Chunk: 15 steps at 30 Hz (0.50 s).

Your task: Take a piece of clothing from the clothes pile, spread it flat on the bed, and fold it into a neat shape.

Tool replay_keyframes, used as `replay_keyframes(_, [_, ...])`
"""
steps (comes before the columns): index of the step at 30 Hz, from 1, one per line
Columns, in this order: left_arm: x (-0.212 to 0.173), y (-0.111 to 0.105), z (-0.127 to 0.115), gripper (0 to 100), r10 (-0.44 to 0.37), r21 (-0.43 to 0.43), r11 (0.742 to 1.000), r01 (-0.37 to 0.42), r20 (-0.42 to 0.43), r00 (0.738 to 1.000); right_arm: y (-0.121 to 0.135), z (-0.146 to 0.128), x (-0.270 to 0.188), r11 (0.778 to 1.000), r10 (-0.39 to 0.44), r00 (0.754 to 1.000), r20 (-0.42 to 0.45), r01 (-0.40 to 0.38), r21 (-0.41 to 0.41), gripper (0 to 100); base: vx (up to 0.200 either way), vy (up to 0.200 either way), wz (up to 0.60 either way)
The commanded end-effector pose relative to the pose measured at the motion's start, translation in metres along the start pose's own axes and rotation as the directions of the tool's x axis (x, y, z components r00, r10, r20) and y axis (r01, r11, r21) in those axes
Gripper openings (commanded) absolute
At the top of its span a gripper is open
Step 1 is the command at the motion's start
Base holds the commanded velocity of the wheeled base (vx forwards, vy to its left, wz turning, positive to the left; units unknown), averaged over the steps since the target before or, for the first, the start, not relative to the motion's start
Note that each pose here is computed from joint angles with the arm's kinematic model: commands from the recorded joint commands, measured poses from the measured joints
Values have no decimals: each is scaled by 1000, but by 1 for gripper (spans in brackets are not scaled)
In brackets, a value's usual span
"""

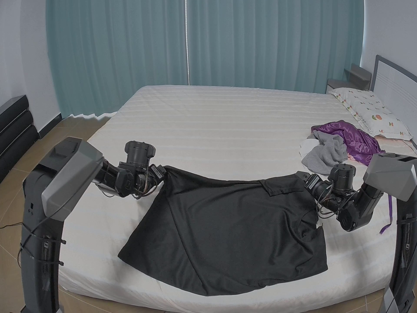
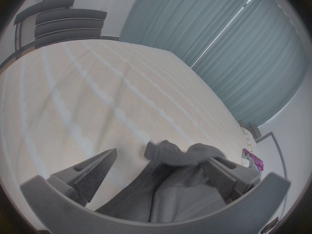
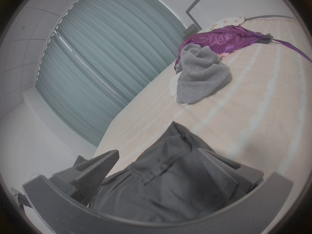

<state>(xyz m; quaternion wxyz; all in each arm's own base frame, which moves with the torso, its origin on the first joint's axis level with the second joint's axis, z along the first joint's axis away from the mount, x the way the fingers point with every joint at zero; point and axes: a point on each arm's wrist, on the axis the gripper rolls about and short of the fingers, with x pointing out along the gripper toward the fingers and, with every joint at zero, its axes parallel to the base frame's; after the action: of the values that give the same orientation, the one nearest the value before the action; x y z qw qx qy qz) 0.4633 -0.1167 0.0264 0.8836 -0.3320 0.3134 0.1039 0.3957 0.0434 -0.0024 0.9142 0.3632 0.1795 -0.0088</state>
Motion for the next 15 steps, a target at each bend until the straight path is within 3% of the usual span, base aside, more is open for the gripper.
replay_keyframes(1, [-53,4,27,100,-57,-26,998,57,-28,998,16,9,-51,997,69,997,-39,-68,27,100,0,0,0])
replay_keyframes(9, [-80,33,9,100,-35,-10,999,33,-164,986,5,-8,-99,994,104,991,-89,-102,29,100,0,0,0])
replay_keyframes(15, [-102,54,-8,100,-54,-28,998,50,-211,976,-3,-17,-124,995,100,990,-98,-97,28,100,0,0,0])
